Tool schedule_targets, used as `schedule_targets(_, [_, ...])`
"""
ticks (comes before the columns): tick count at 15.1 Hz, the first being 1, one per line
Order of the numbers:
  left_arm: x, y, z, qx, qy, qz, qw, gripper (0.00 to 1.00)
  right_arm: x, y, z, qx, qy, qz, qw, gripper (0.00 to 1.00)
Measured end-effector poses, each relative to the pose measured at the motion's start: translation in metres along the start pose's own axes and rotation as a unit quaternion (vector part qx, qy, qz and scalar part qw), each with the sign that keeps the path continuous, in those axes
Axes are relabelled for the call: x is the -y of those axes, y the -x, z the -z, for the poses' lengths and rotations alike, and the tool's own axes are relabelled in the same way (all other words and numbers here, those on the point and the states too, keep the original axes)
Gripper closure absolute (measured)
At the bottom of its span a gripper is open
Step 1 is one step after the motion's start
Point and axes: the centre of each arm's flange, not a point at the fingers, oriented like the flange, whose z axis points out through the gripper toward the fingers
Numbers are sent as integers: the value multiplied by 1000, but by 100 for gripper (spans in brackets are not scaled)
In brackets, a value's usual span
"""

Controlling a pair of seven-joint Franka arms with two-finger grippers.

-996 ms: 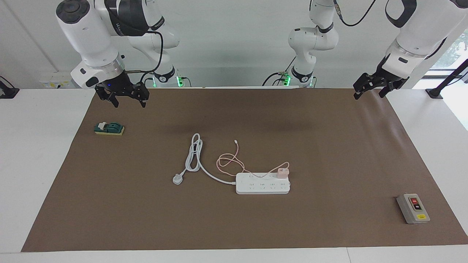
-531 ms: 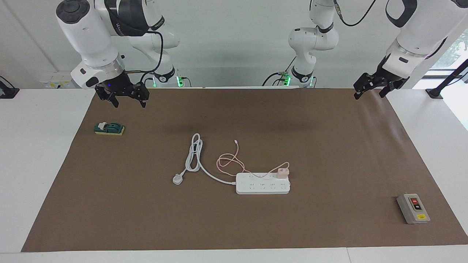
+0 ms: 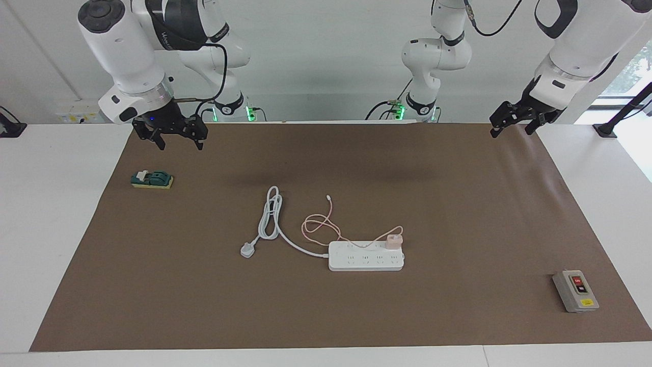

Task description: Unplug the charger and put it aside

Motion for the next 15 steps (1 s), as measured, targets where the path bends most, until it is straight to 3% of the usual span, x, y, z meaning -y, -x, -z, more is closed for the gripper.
schedule_targets(5, [-1, 7, -10, 0, 3, 91, 996, 0, 0, 0, 0, 0, 0, 0, 1000, 0])
schedule_targets(8, [-17, 4, -22, -15, 9, 186, 982, 0, -2, 0, 0, 0, 0, -2, 1000, 0])
schedule_targets(12, [-34, -4, -40, -15, 57, 339, 939, 0, -7, 0, 0, 0, -1, -7, 1000, 0])
schedule_targets(15, [-68, -16, -66, -14, 62, 434, 899, 0, -20, -2, 1, -3, -2, -35, 999, 0])
